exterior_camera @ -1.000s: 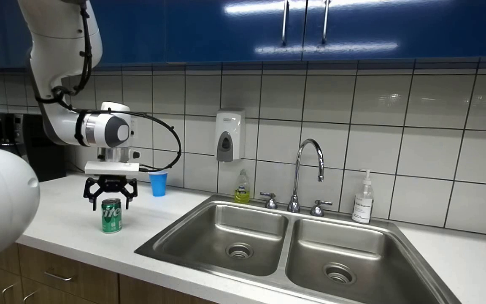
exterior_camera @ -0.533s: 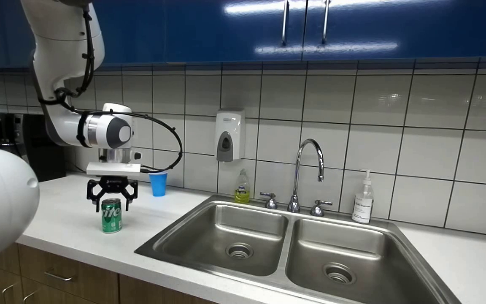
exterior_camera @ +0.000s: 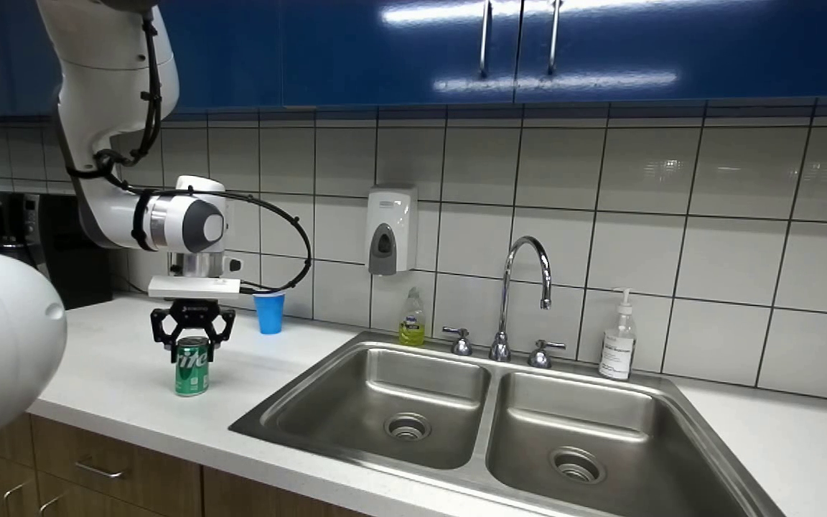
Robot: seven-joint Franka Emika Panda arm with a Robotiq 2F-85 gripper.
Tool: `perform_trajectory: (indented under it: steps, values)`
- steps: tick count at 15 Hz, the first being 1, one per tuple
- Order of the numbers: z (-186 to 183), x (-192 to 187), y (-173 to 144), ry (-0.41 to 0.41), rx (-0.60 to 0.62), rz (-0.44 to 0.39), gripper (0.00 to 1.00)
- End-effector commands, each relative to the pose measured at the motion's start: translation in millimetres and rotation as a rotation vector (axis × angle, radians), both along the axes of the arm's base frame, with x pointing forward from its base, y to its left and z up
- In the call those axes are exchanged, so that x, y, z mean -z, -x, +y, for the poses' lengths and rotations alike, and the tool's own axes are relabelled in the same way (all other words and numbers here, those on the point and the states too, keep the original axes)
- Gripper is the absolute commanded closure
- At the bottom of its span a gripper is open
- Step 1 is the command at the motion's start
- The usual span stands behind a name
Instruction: Put the green can inside the sink.
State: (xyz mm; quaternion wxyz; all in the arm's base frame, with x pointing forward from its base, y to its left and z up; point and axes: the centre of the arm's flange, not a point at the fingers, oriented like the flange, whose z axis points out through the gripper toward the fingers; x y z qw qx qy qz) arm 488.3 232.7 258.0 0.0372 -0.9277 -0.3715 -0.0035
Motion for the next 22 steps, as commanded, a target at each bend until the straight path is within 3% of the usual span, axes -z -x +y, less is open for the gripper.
perform_trajectory:
  steps: [1, 8, 13, 22]
  values:
    - [-4, -10, -3, 0.021, 0.024, -0.020, 0.62]
    - [-23, -56, 3, 0.032, 0.072, -0.070, 0.62]
    - [-57, -86, -2, 0.033, 0.135, -0.107, 0.62]
    - [-198, -104, -24, 0.055, 0.401, -0.132, 0.62]
